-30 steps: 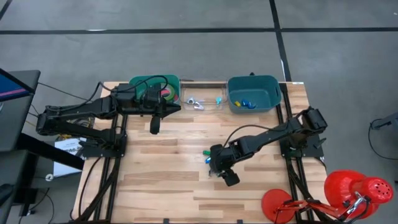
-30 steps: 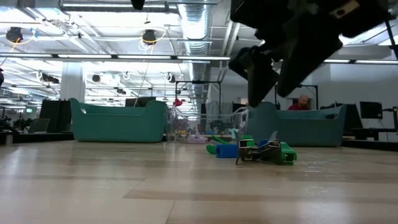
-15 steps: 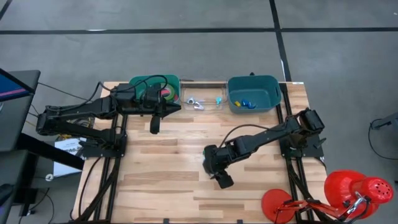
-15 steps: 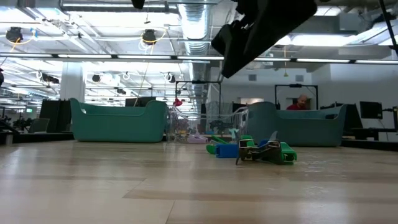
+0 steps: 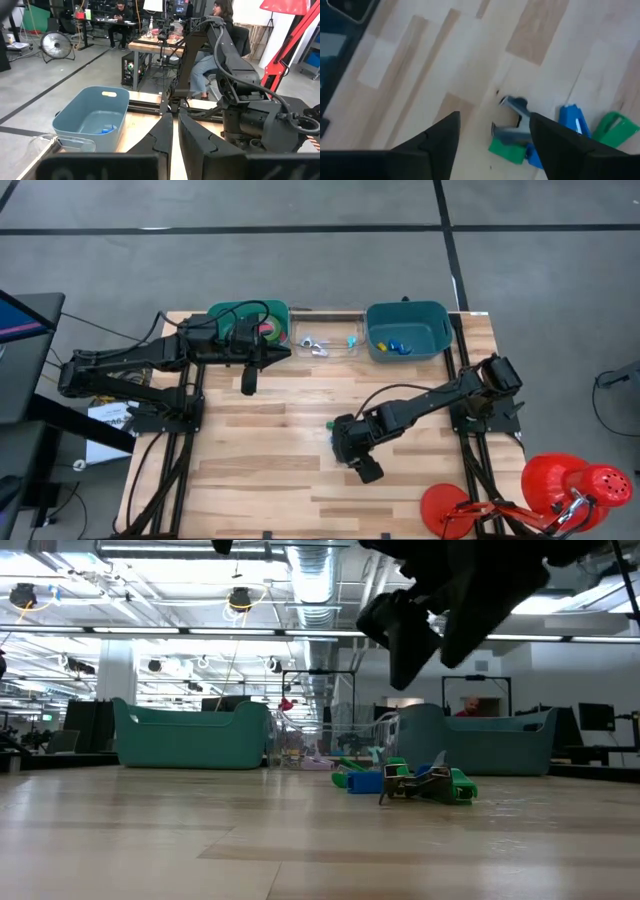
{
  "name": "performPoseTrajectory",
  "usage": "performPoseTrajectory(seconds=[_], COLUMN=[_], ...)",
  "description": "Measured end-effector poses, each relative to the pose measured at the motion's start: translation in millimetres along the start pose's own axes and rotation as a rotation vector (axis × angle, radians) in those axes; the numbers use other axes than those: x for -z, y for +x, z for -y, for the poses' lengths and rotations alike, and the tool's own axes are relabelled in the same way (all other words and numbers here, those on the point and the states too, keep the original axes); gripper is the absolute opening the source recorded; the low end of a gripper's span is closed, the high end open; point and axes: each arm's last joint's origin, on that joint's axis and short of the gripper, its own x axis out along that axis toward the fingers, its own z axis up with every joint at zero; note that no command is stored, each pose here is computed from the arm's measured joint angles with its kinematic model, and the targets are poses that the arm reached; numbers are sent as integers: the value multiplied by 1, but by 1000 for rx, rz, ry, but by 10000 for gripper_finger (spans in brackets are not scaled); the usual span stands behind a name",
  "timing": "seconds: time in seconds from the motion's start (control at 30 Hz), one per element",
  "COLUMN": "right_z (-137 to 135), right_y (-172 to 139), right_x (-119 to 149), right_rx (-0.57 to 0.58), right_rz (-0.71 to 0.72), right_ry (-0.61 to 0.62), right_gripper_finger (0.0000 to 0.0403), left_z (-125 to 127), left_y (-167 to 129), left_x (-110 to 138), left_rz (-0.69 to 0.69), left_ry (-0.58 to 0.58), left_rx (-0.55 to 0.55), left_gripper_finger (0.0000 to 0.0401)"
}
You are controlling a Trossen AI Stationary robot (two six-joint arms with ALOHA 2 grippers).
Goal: Pick and place Stapler, Stapler remover, tape
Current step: Put the green stapler into the dark blue bin
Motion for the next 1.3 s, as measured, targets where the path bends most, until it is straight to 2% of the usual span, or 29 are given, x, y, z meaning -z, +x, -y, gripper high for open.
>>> performPoseTrajectory(seconds=[0.13, 0.37, 0.53, 0.63, 0.8, 0.93, 1.07, 1.3], right_z=[-1, -6, -7, -4, 11, 24, 34, 39], right_y=[0, 7, 12, 13, 10, 8, 7, 5], right_x=[6, 18, 25, 27, 29, 30, 31, 27], right_rx=[-25, -46, -9, -1, 35, 56, 71, 187], right_rz=[-55, -115, -149, -156, -156, -150, -142, -124], right_ry=[-17, -242, -285, -213, 39, 165, 185, 129], right_gripper_finger=[251, 255, 255, 255, 255, 255, 255, 255], left_z=[0, 0, 0, 0, 0, 0, 0, 0], left_y=[0, 0, 0, 0, 0, 0, 0, 0], left_x=[0, -1, -1, -1, -2, -2, -3, -3], left_rz=[1, 7, 9, 15, 21, 23, 29, 29], left_ry=[0, 0, 0, 1, 1, 1, 2, 2], left_rx=[0, 0, 1, 1, 1, 2, 2, 2], left_gripper_finger=[21, 21, 21, 21, 21, 21, 21, 21])
